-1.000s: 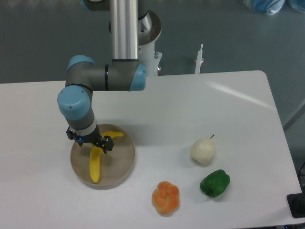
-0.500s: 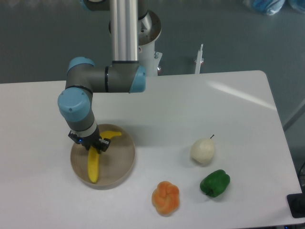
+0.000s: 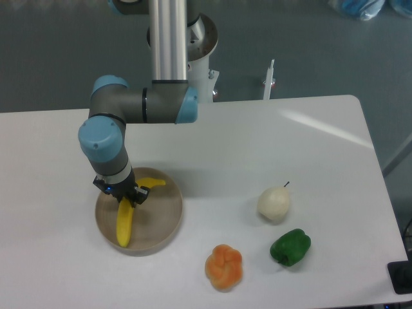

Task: Pick up the banana from the plate
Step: 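Lift the banana up off the plate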

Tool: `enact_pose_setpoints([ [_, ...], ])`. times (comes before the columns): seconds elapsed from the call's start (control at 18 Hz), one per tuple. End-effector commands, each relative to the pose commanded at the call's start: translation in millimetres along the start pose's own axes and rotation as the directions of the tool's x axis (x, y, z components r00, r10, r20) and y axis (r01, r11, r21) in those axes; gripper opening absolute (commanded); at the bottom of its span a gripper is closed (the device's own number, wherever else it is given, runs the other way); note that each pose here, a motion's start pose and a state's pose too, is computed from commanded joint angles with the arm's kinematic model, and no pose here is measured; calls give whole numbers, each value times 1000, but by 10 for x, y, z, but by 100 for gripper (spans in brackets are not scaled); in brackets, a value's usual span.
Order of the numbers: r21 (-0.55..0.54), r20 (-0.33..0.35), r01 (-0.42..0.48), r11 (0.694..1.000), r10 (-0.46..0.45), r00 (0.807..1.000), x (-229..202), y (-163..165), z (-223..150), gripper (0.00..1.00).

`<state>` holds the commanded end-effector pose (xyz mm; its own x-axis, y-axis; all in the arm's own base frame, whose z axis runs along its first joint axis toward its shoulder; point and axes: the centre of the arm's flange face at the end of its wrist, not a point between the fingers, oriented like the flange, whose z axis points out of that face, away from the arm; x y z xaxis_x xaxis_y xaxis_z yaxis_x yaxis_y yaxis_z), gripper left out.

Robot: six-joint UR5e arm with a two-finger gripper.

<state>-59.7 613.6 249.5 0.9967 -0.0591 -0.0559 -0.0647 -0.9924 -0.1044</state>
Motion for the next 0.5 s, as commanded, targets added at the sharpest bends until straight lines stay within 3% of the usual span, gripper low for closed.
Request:
enact_pose_setpoints([
  [0.5,24,126,-105,994,101,987,-1180,342,-631,32],
])
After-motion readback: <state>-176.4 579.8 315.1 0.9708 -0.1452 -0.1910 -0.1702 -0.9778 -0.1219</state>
